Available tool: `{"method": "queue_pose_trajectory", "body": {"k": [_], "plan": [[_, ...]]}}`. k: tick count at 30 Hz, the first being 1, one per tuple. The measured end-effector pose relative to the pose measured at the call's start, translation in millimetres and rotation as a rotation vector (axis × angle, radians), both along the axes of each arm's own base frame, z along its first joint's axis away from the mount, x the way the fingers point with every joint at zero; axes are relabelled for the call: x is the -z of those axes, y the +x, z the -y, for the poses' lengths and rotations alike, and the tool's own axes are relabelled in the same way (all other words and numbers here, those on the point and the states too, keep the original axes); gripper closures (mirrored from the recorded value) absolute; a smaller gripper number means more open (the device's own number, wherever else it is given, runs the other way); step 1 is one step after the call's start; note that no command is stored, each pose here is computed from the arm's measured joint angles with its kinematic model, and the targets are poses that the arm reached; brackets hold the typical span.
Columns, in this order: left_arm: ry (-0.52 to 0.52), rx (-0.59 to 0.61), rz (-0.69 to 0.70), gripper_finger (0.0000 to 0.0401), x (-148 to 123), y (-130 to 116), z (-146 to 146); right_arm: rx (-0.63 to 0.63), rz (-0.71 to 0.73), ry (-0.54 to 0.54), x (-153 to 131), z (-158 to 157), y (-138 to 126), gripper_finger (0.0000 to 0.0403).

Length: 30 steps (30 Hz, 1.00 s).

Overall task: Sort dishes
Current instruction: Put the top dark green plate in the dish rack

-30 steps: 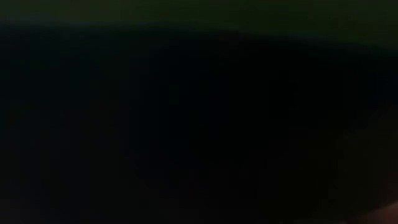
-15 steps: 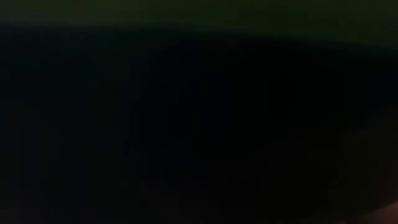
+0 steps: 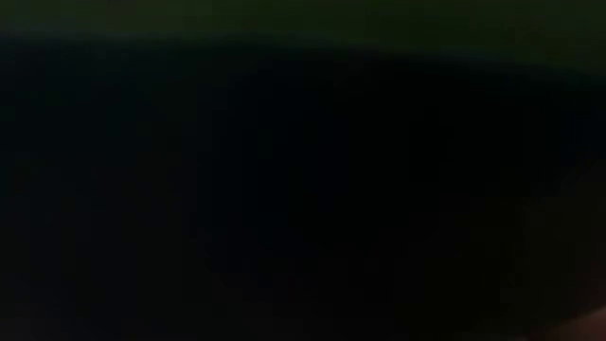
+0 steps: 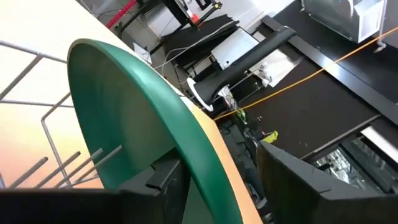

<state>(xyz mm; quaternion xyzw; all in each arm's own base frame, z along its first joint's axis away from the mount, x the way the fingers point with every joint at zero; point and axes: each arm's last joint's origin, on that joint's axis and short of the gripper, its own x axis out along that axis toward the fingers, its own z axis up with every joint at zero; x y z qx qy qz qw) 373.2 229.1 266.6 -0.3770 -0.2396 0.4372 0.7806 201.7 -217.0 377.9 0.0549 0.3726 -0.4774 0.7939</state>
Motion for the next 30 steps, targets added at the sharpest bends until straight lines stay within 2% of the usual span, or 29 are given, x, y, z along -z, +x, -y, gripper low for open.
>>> {"method": "queue_pose_trajectory", "body": {"k": [5, 17, 23, 30], "plan": [[0.014, 0.038, -0.006, 0.0213, -1, -2, -4, -0.009, 0.007, 0.007, 0, 0, 0, 0.0281], [0.046, 0.286, 0.006, 0.0182, -3, -5, -14, -0.069, 0.043, 0.05, 2, -1, 2, 0.0281], [0.088, 0.397, -0.055, 0.0183, -2, -6, -16, -0.074, 0.038, 0.048, 2, -1, 2, 0.0281], [0.039, 0.476, -0.176, 0.0184, 10, -8, -19, -0.075, 0.03, 0.054, 2, -2, 2, 0.0281]]}}
